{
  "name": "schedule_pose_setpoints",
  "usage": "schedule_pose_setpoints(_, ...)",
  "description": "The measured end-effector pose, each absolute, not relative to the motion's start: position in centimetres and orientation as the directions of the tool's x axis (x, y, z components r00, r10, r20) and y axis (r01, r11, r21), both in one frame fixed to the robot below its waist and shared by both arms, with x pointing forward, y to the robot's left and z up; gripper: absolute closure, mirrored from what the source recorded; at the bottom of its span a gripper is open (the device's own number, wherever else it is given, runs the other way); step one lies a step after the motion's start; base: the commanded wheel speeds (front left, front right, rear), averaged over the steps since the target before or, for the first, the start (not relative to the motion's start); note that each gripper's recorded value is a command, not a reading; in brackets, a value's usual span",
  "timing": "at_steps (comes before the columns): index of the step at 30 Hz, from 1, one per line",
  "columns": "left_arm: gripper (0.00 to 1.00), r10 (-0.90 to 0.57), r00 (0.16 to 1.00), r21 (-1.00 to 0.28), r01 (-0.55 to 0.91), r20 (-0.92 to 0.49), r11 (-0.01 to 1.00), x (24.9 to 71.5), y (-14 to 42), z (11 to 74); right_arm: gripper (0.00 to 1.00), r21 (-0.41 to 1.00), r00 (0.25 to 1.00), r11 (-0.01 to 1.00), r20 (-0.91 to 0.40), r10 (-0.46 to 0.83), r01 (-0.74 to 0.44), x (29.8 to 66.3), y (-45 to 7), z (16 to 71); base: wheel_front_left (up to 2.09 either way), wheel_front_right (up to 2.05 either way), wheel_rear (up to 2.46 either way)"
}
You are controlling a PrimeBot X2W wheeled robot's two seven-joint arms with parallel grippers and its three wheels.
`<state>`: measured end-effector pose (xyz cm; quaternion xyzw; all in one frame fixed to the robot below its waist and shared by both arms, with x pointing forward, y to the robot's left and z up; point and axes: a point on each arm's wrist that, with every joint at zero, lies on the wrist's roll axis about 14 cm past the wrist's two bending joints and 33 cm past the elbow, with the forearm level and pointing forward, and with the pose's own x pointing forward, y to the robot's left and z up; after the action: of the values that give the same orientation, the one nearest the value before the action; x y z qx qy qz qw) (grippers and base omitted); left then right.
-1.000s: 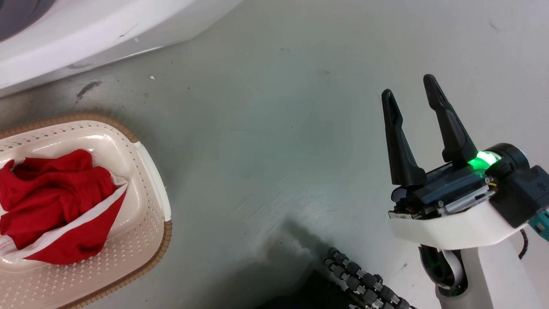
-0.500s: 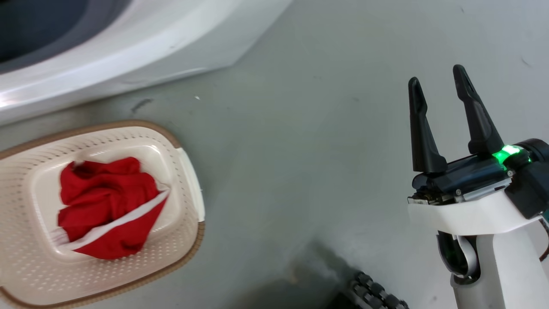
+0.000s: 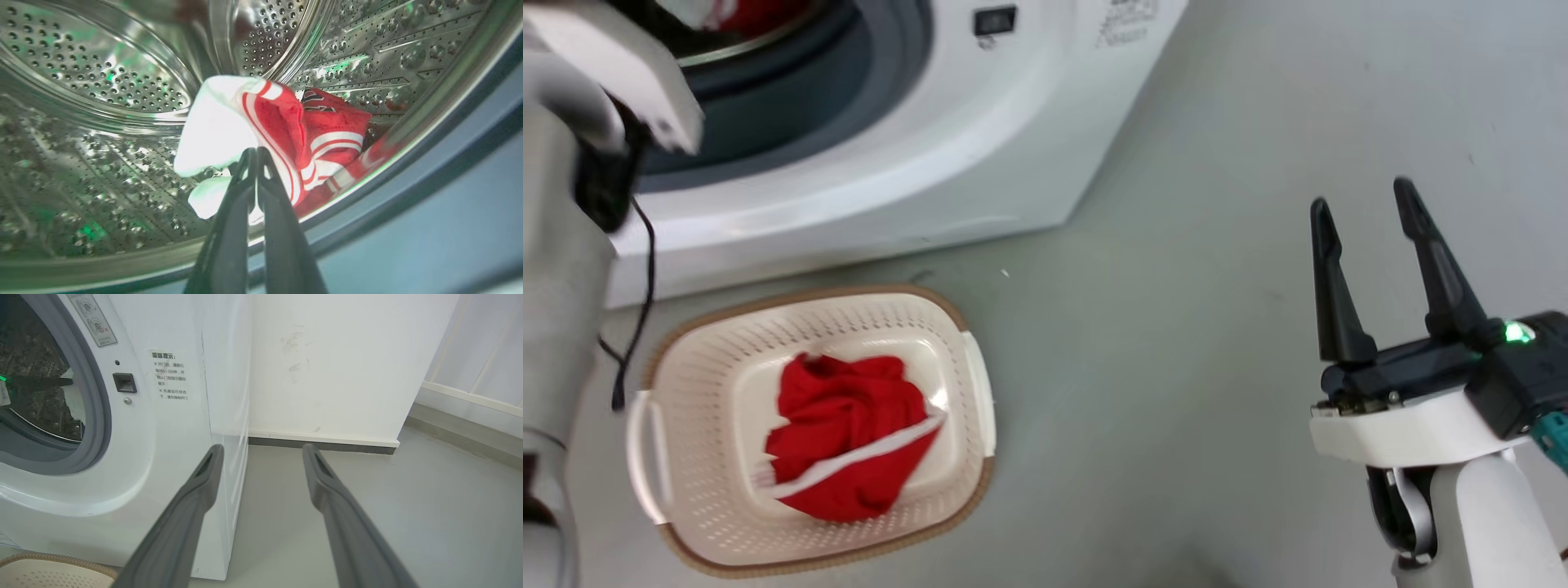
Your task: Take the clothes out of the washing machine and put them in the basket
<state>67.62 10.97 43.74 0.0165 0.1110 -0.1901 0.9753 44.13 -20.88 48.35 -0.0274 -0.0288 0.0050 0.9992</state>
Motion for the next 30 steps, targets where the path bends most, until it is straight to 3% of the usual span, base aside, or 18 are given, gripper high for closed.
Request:
schedule_pose_setpoints(11, 1.00, -0.366, 0.925, 0.090, 0.375, -0.101, 0.923, 59.5, 12.8, 48.4, 0.00, -0.041, 0.989, 0.998, 0.136, 0.063, -0.058, 42.0, -18.7, 51.8, 0.00, 0.00, 0.00)
schedule_pose_setpoints(21, 1.00, -0.342, 0.922, 0.142, 0.320, 0.181, 0.937, 53.0, 13.5, 57.9, 0.00, -0.036, 0.972, 0.996, 0.217, 0.088, -0.082, 40.5, -17.7, 54.8, 0.00, 0.00, 0.00)
schedule_pose_setpoints(30, 1.00, -0.336, 0.837, 0.189, 0.280, 0.432, 0.941, 46.5, 13.8, 66.3, 0.00, -0.032, 0.964, 0.994, 0.242, 0.109, -0.105, 39.7, -16.9, 55.8, 0.00, 0.00, 0.00)
